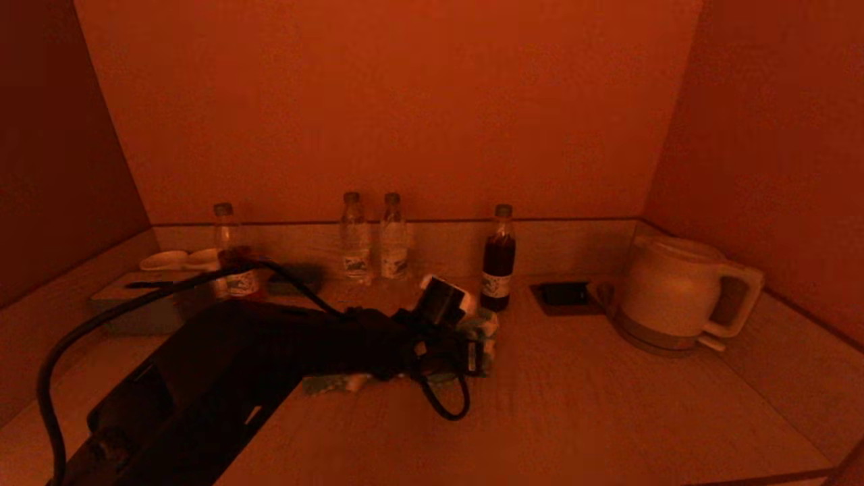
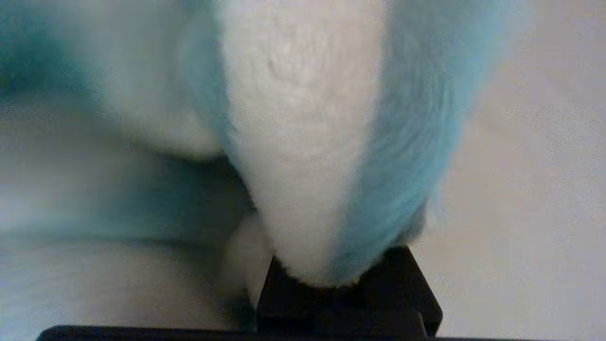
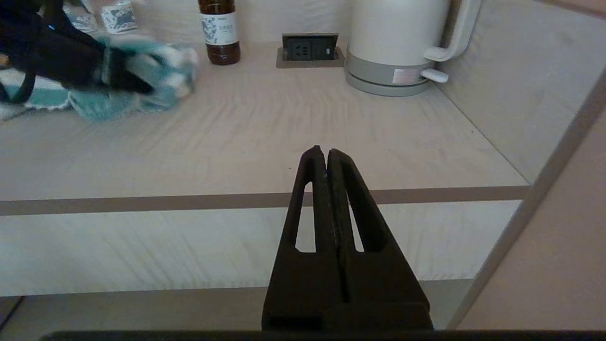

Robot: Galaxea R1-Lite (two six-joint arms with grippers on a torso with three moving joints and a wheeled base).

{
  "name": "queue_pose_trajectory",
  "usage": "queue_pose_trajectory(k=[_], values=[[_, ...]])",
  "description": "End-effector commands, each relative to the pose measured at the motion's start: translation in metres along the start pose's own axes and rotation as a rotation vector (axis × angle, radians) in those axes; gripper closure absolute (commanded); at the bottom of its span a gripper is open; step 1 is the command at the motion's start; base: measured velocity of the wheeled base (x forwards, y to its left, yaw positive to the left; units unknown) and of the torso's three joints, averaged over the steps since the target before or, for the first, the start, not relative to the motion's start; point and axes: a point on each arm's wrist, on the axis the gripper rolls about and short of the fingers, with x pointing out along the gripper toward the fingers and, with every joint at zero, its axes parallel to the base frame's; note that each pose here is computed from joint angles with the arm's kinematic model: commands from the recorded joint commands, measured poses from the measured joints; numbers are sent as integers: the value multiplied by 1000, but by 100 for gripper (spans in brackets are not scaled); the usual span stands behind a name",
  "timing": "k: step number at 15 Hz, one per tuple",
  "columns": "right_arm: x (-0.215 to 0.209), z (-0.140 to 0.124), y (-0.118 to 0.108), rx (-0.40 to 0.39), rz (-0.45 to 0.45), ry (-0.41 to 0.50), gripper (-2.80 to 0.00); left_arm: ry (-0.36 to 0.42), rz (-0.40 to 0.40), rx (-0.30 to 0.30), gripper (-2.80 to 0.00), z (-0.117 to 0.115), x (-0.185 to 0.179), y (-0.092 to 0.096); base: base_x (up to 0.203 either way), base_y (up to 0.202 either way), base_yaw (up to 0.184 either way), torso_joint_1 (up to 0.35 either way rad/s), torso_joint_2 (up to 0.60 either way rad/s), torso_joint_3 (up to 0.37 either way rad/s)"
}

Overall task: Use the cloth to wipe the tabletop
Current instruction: Sweep the stains on the table

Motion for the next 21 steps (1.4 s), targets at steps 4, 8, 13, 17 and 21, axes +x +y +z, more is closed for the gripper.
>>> queue_pose_trajectory(k=[4,8,13,17,21], values=[[0,0,0,0,2,0,0,-23,-57,29,0,-3,-8,-29,0,0,0,0,0,0],[0,0,0,0,2,0,0,-37,-81,33,0,0,-19,-41,0,0,0,0,0,0],[0,0,0,0,0,0,0,-61,-93,50,0,5,-26,-47,0,0,0,0,0,0],[0,0,0,0,2,0,0,-90,-49,72,0,3,1,-16,0,0,0,0,0,0],[0,0,0,0,2,1,0,-69,-17,79,0,-3,13,0,0,0,0,0,0,0]])
